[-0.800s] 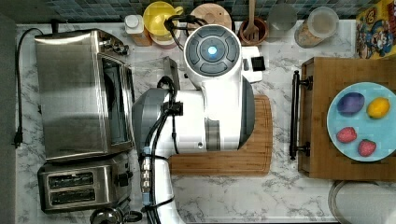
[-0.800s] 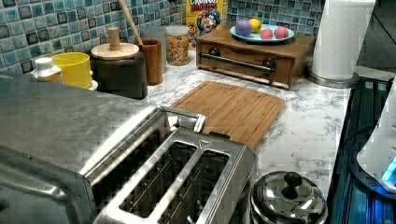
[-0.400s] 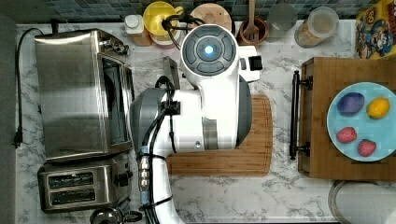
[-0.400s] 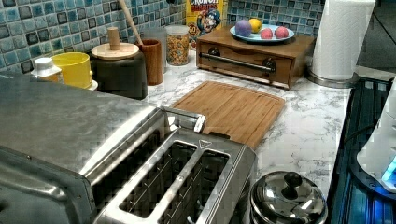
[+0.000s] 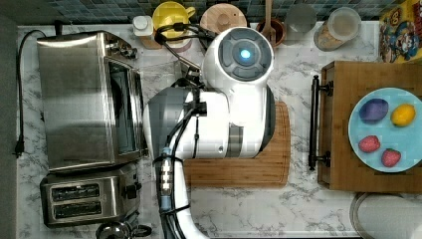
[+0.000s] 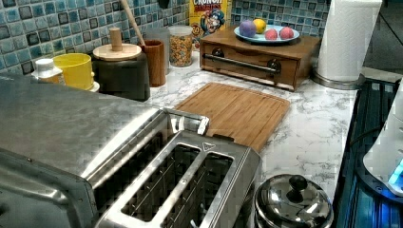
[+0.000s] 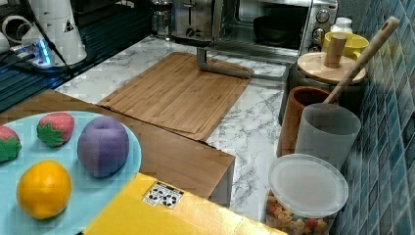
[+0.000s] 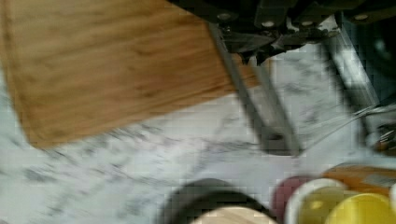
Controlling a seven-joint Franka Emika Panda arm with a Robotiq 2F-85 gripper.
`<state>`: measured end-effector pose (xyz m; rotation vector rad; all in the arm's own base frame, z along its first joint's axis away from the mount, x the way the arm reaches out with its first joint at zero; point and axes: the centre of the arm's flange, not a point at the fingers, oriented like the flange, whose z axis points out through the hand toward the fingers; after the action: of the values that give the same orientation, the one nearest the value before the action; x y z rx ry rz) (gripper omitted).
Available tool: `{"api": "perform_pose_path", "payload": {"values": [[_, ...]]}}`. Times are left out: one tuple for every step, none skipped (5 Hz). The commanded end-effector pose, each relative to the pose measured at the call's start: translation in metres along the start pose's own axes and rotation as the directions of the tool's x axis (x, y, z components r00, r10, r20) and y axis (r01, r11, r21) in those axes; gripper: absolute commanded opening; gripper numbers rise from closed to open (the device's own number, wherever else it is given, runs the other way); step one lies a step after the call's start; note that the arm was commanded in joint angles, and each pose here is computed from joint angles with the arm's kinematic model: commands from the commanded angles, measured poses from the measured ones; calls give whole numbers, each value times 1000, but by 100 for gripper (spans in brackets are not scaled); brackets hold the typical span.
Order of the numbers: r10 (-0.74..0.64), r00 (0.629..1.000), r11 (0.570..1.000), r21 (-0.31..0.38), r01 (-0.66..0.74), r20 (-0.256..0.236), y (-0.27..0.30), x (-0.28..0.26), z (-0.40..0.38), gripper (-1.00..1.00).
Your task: Close the oven.
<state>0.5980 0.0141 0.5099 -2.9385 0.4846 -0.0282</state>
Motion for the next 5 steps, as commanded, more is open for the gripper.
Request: {"api": "perform_pose_path", "payload": {"values": [[-234,971,946,239,219,38,112,30,20,-100],[-394,919,880,300,367,31,95,18,42,-100],[-467,882,838,346,421,57,81,13,76,-100],[-491,871,802,405,439,28,77,-5,123,-100],[-499,864,787,458,415,75,72,0,162,-100]]}}
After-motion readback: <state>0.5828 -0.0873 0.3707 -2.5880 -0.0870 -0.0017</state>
